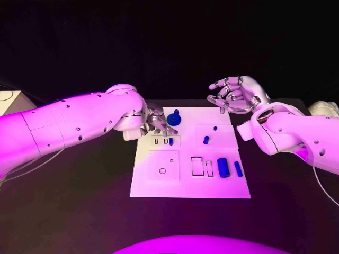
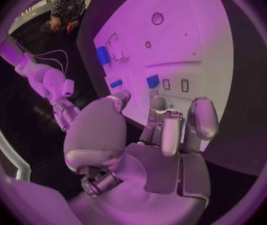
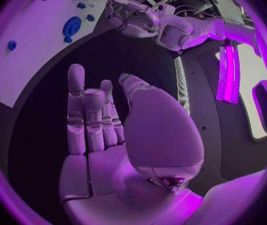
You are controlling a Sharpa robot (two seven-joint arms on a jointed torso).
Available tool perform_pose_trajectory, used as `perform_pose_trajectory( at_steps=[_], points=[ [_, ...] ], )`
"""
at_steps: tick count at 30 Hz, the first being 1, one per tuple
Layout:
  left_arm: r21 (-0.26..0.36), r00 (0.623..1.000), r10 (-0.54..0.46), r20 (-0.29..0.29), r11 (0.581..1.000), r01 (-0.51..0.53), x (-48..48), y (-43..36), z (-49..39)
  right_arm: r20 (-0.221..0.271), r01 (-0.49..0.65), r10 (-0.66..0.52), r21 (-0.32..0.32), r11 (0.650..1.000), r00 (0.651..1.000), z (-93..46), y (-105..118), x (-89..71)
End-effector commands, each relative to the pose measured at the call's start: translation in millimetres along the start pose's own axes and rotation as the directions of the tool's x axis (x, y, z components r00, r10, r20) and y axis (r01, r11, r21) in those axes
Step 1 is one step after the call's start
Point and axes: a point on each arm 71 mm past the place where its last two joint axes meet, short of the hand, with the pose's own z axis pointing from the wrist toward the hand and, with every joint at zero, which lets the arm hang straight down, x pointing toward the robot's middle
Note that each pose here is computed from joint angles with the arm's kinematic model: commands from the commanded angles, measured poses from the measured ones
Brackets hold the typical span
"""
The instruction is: Assemble the parts on the task board
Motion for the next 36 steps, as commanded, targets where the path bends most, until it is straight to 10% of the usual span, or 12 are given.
perform_pose_trajectory(
  at_steps=[1, 36],
  points=[
    [-0.004, 0.999, 0.018, -0.043, 1.0, -0.018, 2.1, -2.3, 1.5, -0.008, 0.009, -0.009, -0.027, 1.0, 1.0, 0.6, 2, 1.3],
    [-0.044, 0.996, 0.027, -0.081, 0.999, -0.03, 6.1, -3.0, 19.8, -0.023, -0.002, 0.002, -0.026, 1.0, 1.0, 2.5, 4, 6.8]
  ],
)
